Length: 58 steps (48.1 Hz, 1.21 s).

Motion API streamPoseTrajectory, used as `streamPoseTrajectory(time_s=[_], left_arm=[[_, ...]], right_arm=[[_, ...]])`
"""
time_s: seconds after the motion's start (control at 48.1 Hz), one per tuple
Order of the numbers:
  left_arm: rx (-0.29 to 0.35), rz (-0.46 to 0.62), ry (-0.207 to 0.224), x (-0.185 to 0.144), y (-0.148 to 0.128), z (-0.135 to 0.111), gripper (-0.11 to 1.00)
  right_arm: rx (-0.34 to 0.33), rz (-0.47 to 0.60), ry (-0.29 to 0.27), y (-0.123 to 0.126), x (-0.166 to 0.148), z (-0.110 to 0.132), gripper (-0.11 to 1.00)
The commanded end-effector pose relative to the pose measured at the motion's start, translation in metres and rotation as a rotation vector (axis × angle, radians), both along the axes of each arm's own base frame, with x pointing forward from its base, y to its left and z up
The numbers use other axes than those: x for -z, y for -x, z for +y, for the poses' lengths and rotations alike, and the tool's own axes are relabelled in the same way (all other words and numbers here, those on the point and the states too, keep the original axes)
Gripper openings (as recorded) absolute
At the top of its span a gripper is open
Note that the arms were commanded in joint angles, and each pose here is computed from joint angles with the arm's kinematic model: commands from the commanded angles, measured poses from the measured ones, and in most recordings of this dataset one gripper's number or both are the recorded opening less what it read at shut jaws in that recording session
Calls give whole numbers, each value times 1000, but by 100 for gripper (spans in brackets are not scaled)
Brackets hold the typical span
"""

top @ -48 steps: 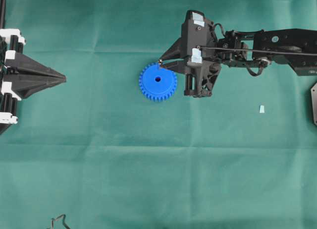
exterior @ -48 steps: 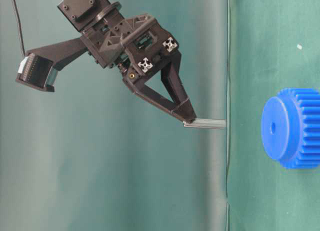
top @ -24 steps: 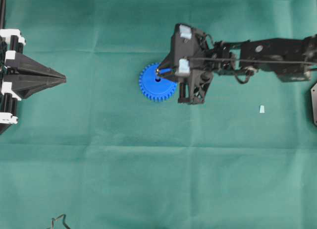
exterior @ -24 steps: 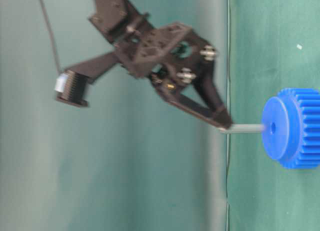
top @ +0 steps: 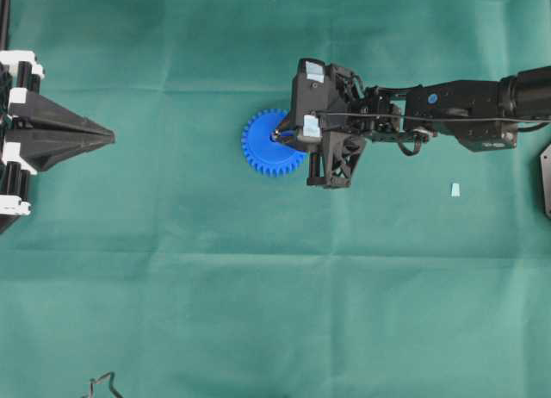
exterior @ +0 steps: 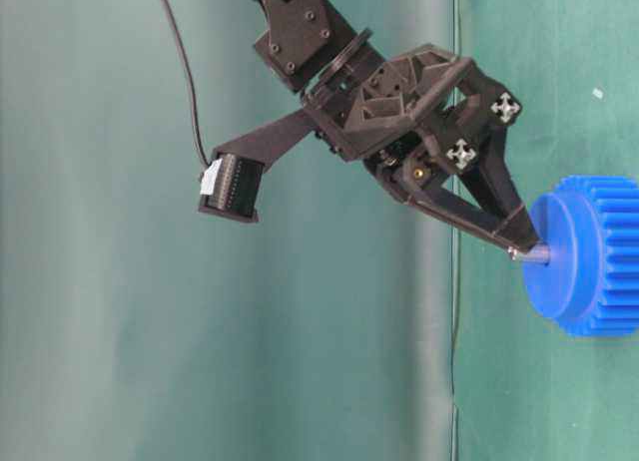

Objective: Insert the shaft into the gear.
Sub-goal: 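Lower the shaft into the gear's center hole and press down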

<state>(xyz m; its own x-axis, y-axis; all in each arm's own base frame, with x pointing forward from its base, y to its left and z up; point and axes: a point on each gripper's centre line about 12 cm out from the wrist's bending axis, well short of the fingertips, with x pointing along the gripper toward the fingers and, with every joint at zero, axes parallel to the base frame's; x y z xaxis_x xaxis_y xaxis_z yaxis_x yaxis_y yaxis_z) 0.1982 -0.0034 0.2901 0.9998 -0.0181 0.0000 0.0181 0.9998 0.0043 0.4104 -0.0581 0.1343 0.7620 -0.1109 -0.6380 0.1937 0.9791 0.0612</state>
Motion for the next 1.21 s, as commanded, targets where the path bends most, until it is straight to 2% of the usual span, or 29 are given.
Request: streamPoseTrajectory(time_s=[0.0, 1.04, 1.102, 1.185], left_arm=[[-1, -29, -4, -11, -2, 0, 0], [1, -29, -4, -11, -2, 0, 0], [1, -28, -4, -11, -2, 0, 0], [1, -28, -4, -11, -2, 0, 0]], right_arm=[[2, -35, 5, -3, -9, -1, 17], [9, 15, -7, -11, 9, -3, 18], [14, 24, -16, -10, 10, -3, 25], [21, 26, -24, -10, 10, -3, 47]])
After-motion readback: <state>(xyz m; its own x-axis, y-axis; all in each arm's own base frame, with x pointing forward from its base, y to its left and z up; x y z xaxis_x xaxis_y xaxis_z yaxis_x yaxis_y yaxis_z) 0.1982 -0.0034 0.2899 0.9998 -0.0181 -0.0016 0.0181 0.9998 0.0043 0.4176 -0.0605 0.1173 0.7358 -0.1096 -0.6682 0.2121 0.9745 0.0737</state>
